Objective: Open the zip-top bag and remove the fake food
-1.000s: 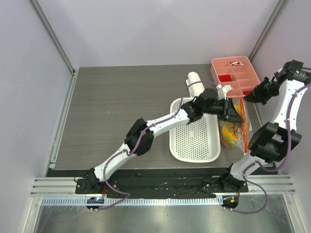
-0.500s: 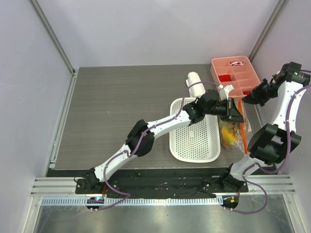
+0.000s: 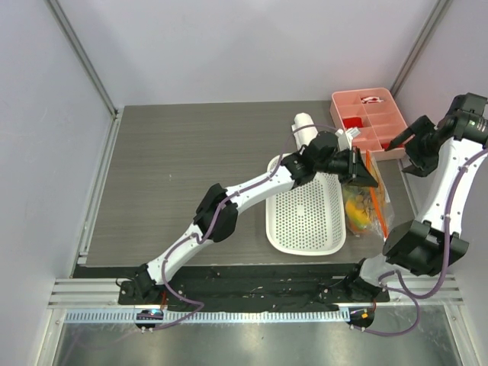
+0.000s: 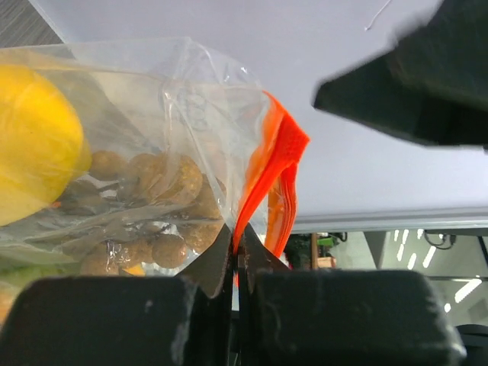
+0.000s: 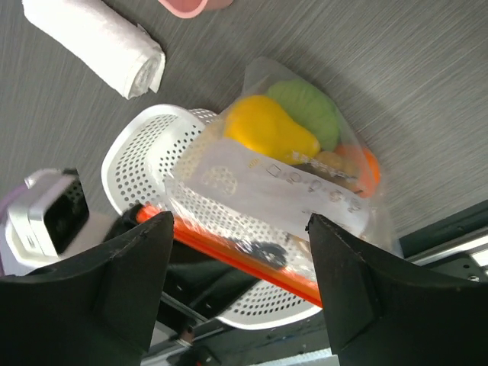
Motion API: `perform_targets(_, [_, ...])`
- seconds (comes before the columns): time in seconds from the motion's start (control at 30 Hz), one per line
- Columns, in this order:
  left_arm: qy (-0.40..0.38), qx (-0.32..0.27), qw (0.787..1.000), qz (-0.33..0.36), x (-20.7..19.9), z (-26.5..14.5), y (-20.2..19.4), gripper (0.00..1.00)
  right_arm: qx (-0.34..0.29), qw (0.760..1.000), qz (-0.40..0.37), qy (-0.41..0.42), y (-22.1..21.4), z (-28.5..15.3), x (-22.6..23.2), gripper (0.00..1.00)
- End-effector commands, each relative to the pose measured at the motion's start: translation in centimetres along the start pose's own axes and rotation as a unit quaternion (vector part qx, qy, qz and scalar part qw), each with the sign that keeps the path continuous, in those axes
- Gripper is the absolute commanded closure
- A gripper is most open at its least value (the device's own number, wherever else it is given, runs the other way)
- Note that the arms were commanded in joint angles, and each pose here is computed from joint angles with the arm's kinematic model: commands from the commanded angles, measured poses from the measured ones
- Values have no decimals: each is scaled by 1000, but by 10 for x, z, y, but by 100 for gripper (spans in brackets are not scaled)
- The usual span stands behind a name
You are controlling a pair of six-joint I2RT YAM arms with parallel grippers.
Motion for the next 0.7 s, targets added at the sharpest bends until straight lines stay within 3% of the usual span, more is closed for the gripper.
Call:
perform_targets(0.0, [-58,15,998,2,-37,-26,25,100,11,997,-55,-49,-45,-28,-14,25])
perform_targets(0.43, [-69,15,997,-9,-31,-41,40,100,28,995,-94,-23,-100,-23,-36,49])
perform_targets(0.67, [-67,18,998,-11,-31,-42,39,100,49,993,-101,-34,-114,-14,-43,46])
Point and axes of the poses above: each gripper's point midway between its finger pads, its own z axis out along the fingers, its own x axis along the line the jaws close on, y = z × x, the point moved 7 cm from there along -z, back along the fingers, and after that the axes turned 9 degrees about z, right-handed, at the moved point
